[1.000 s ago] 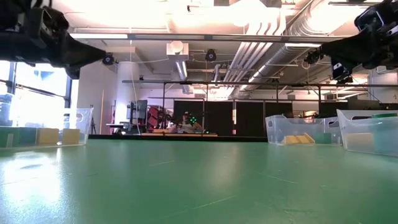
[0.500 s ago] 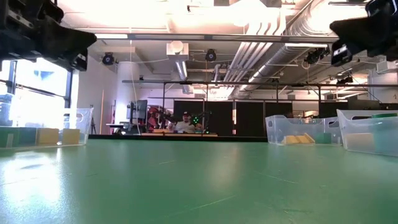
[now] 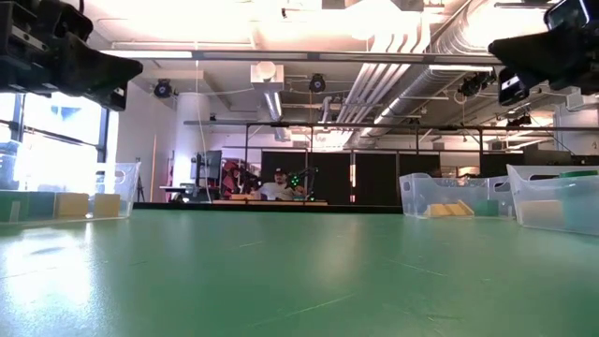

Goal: Sort blocks by size
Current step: Return to Home Position

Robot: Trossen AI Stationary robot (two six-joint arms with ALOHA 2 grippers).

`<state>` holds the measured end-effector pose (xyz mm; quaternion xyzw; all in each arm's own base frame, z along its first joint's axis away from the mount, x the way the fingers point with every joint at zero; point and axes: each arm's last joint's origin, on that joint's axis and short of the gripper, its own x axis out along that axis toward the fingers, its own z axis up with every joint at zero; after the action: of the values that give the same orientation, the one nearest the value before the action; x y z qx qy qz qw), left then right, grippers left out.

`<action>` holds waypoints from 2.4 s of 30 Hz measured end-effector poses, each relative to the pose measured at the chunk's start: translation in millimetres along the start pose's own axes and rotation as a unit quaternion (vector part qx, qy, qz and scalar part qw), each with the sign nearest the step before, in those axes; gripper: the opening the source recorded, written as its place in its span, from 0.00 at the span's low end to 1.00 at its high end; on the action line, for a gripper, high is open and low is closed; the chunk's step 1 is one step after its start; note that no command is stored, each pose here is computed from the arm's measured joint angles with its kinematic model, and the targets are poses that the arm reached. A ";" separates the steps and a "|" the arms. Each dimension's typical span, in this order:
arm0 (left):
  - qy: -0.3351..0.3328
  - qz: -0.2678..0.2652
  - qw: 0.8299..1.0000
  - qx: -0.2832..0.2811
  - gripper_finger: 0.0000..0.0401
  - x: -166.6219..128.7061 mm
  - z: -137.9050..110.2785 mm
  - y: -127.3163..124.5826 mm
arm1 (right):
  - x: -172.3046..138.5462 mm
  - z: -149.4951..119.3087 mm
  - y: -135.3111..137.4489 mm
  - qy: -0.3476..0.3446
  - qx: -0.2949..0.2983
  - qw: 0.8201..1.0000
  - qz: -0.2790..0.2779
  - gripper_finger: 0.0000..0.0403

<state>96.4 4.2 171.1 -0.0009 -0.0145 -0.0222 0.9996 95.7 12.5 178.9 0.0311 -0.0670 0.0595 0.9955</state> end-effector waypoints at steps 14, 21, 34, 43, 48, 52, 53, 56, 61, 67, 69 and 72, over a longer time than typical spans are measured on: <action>0.011 0.002 1.000 0.008 0.00 1.4 -2.1 0.3 | 1.5 -14.1 -1.7 0.074 0.038 0.996 -0.026 0.01; 0.012 0.002 1.000 0.028 0.00 1.5 -2.2 0.4 | 2.8 -16.6 -1.7 0.088 0.028 0.995 -0.023 0.01; 0.012 0.003 1.000 0.016 0.00 1.5 -2.2 0.4 | 2.8 -16.7 -1.7 0.089 0.027 0.995 -0.023 0.01; 0.012 0.003 1.000 0.016 0.00 1.5 -2.2 0.4 | 2.8 -16.5 -1.7 0.088 0.027 0.995 -0.023 0.01; 0.012 0.003 1.000 0.016 0.00 1.5 -2.2 0.4 | 2.8 -16.5 -1.6 0.088 0.027 0.995 -0.023 0.01; 0.012 0.003 1.000 0.016 0.00 1.5 -2.2 0.4 | 2.8 -16.5 -1.6 0.088 0.028 0.995 -0.023 0.01; 0.012 0.003 1.000 0.016 0.00 1.5 -2.2 0.4 | 2.8 -16.4 -1.6 0.088 0.028 0.995 -0.023 0.01; 0.012 0.003 1.000 0.016 0.00 1.5 -2.2 0.4 | 2.8 -16.4 -1.6 0.088 0.028 0.995 -0.023 0.01; 0.012 0.003 1.000 0.016 0.00 1.5 -2.2 0.4 | 2.8 -16.4 -1.6 0.088 0.028 0.995 -0.024 0.01; 0.012 0.003 1.000 0.016 0.00 1.5 -2.2 0.4 | 2.8 -16.4 -1.6 0.088 0.028 0.995 -0.024 0.01; 0.012 0.003 1.000 0.016 0.00 1.5 -2.2 0.4 | 2.8 -16.4 -1.6 0.088 0.028 0.995 -0.023 0.01; 0.013 0.001 1.000 0.016 0.00 1.7 -2.4 -0.3 | 2.8 -16.4 -1.7 0.088 0.027 0.995 -0.024 0.01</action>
<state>98.2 3.8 168.8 0.0150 -0.0019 -0.0211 0.9997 100.8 12.3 163.0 0.0543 0.0237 0.0403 0.9974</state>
